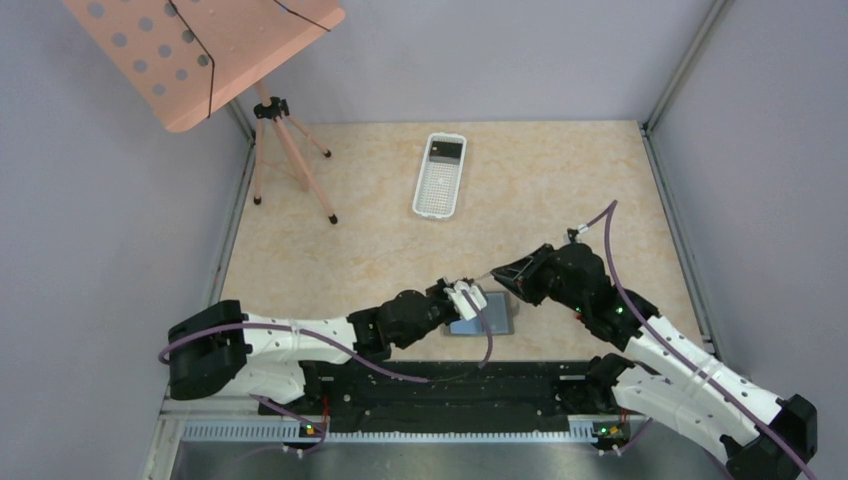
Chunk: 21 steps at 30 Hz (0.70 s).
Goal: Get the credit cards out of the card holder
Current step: Place the credit card in the storage box.
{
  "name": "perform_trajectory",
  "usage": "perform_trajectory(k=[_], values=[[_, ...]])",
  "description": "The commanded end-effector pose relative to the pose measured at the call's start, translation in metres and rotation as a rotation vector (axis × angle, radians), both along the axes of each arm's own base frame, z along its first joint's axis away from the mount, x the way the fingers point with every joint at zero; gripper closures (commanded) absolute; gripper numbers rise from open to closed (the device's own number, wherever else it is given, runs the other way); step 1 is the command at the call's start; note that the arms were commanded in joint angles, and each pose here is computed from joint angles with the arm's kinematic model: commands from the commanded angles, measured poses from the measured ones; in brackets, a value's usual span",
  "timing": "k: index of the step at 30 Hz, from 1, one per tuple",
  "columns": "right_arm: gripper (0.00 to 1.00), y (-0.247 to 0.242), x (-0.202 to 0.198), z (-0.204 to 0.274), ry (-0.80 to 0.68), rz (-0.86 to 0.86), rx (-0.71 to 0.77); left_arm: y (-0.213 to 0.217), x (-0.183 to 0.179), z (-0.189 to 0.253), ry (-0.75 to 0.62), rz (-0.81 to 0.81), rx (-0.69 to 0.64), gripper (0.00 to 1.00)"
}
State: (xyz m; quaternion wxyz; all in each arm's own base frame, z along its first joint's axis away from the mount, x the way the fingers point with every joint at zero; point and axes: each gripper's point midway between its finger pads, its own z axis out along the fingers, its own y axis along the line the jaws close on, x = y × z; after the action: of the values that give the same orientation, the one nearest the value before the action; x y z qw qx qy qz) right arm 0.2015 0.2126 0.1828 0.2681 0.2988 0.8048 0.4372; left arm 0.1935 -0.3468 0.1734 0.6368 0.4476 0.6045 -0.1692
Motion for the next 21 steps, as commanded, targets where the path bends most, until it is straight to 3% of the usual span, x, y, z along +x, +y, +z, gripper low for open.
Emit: perform_trajectory(k=[1, 5, 10, 14, 17, 21], values=[[0.55, -0.015, 0.001, 0.016, -0.137, -0.014, -0.037, 0.007, 0.008, 0.034, 0.142, 0.113, -0.228, 1.0], [0.47, -0.027, -0.001, 0.033, -0.326, 0.023, -0.114, 0.006, 0.004, 0.038, 0.372, 0.107, -0.28, 1.0], [0.47, -0.037, -0.008, 0.042, -0.469, 0.045, -0.146, 0.022, 0.018, 0.041, 0.661, 0.22, -0.392, 1.0], [0.48, -0.033, -0.014, 0.041, -0.548, 0.07, -0.091, 0.033, 0.021, 0.059, 0.833, 0.14, -0.562, 1.0], [0.46, -0.029, -0.02, 0.041, -0.591, 0.105, -0.063, 0.054, 0.037, 0.074, 0.85, 0.182, -0.632, 1.0], [0.36, -0.028, -0.023, 0.036, -0.608, 0.135, -0.093, 0.087, 0.07, 0.085, 0.758, 0.336, -0.514, 1.0]])
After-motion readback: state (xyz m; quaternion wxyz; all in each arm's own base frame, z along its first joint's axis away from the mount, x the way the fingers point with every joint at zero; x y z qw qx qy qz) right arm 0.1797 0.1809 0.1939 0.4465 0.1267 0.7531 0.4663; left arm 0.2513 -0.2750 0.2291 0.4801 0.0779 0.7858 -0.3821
